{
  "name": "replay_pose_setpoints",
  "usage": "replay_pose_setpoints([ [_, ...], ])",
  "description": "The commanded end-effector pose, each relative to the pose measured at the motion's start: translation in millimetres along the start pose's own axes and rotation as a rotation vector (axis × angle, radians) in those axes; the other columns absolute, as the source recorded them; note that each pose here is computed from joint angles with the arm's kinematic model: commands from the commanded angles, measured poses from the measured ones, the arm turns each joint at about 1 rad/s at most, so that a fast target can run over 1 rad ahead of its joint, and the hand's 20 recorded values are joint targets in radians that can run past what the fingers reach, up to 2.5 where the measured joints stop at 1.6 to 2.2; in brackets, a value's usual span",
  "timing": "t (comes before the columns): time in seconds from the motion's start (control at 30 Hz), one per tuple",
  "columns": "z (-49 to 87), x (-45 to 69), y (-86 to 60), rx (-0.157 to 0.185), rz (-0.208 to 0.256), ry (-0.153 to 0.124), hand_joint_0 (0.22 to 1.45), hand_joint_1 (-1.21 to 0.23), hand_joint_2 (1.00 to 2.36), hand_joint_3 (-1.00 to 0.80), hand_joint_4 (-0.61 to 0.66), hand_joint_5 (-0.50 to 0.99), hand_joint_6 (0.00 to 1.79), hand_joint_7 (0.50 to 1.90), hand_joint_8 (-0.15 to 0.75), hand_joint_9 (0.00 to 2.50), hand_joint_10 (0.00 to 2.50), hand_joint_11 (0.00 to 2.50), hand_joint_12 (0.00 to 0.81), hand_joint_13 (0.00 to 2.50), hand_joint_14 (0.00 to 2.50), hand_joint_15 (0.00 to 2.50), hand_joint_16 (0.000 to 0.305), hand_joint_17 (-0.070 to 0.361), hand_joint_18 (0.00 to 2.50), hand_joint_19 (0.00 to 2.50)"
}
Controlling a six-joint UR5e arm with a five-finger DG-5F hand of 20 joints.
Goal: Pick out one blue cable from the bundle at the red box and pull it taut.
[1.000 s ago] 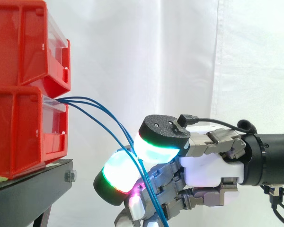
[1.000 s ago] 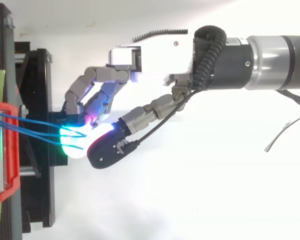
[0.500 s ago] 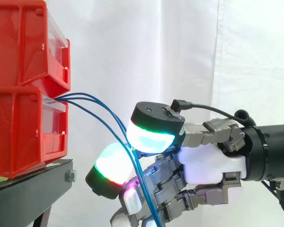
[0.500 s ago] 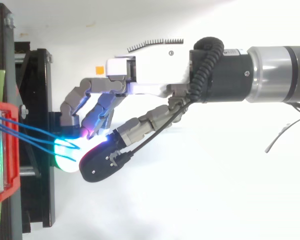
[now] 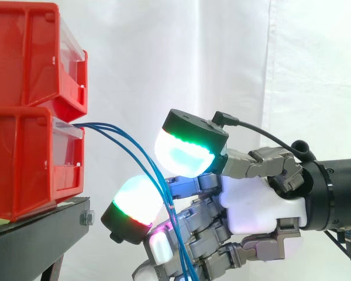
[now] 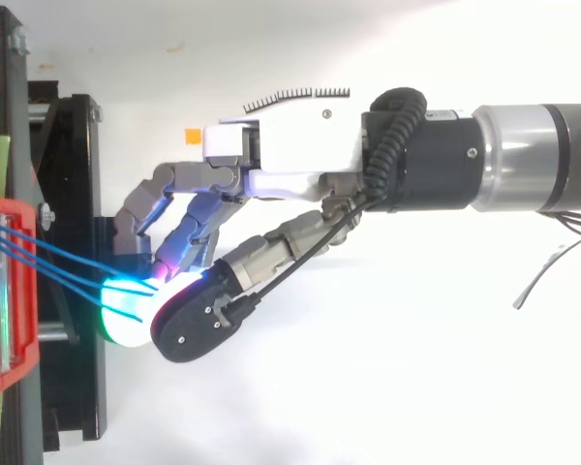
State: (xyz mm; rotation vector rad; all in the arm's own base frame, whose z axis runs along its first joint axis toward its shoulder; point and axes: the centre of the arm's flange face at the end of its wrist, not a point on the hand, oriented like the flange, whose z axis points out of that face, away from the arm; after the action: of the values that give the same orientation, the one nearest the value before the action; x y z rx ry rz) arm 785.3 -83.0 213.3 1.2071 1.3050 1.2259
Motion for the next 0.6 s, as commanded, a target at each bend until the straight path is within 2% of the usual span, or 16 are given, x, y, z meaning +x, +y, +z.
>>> replay_pose_setpoints([
  [0.0,0.1,0.6,-0.2,0.0,0.003,0.0,0.55,-0.66,1.01,-0.44,0.12,-0.18,0.93,0.74,0.285,0.89,0.02,0.59,0.372,0.76,0.02,0.38,0.054,0.122,0.68,0.69],
  [0.2,0.1,0.6,-0.2,0.0,0.003,0.0,0.58,-0.66,1.02,-0.31,0.1,-0.17,0.93,0.78,0.282,0.91,0.02,0.58,0.359,0.77,0.02,0.39,0.052,0.118,0.69,0.7],
  [0.37,-0.4,0.6,-1.1,0.003,0.003,0.0,0.6,-0.7,1.02,-0.21,0.02,-0.16,0.95,0.82,0.283,0.93,0.02,0.6,0.359,0.78,0.02,0.39,0.052,0.118,0.7,0.7],
  [0.57,-0.2,0.6,-0.9,0.001,0.003,0.0,0.62,-0.74,1.03,-0.17,-0.02,-0.16,0.95,0.84,0.28,0.95,0.02,0.6,0.357,0.79,0.02,0.39,0.052,0.117,0.73,0.68],
])
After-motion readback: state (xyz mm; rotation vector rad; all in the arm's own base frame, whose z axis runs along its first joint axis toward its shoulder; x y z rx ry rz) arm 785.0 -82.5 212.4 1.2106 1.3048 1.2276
